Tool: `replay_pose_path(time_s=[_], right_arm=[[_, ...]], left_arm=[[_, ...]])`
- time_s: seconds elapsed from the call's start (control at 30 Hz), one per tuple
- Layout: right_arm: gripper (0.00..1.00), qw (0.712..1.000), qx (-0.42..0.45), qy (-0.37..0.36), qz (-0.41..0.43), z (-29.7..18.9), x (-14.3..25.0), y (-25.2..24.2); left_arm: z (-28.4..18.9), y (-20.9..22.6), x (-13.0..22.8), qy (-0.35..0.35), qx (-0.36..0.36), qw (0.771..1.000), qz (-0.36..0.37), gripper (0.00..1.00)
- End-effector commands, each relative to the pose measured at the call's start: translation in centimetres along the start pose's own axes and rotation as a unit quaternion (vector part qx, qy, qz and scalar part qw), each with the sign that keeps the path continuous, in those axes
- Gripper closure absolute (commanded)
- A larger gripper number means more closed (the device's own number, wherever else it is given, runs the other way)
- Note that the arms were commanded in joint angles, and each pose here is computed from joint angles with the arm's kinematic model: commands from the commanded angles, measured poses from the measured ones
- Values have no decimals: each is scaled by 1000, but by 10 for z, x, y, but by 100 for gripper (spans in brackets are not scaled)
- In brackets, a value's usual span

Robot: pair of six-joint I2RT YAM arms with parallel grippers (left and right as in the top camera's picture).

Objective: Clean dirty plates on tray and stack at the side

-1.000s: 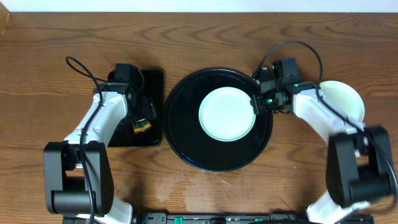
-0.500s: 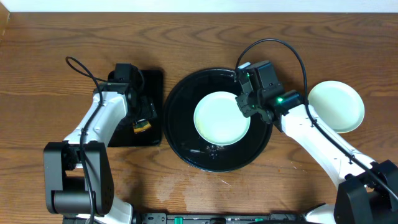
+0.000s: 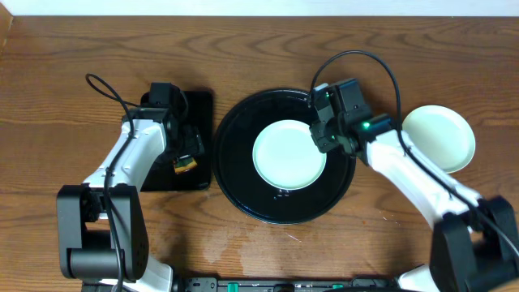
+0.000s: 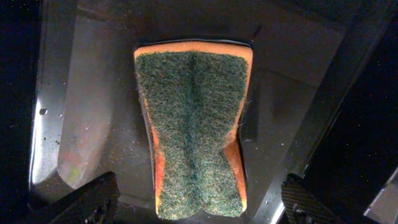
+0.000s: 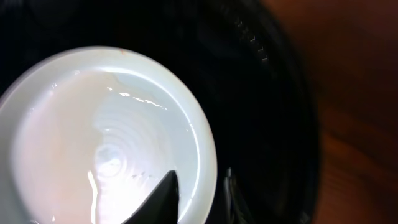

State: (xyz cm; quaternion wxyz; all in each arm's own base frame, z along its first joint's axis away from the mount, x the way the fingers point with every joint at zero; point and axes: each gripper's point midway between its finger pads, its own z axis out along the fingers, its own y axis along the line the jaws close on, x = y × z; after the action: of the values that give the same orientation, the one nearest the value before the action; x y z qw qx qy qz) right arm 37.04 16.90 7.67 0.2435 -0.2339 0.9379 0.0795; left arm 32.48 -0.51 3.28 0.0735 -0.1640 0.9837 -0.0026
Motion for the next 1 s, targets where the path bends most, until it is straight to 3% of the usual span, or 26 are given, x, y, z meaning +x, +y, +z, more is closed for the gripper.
replay_pose_path(time_s=[0.0, 0.17, 0.23, 0.27, 0.3, 0.5, 0.73, 0.97], right_arm=[[68, 994, -88, 33, 47, 33, 19, -2], [60, 973, -212, 35, 88, 48, 30, 7], [78, 966, -237, 38, 97, 53, 33, 10], [93, 965, -240, 42, 100, 56, 36, 11], [99, 964, -240, 47, 101, 59, 39, 11], [99, 973, -203, 40, 105, 56, 33, 0], [99, 983, -167, -25, 77, 13, -3, -8], [99, 996, -53, -68, 22, -25, -28, -10]], left_arm=[[2, 1, 2, 5, 1, 1000, 3, 15], [2, 1, 2, 5, 1, 1000, 3, 15], [2, 1, 2, 5, 1, 1000, 3, 15], [2, 1, 2, 5, 1, 1000, 3, 15], [2, 1, 2, 5, 1, 1000, 3, 15], [2, 1, 2, 5, 1, 1000, 3, 15], [2, 1, 2, 5, 1, 1000, 3, 15], [2, 0, 2, 5, 1, 1000, 3, 15]])
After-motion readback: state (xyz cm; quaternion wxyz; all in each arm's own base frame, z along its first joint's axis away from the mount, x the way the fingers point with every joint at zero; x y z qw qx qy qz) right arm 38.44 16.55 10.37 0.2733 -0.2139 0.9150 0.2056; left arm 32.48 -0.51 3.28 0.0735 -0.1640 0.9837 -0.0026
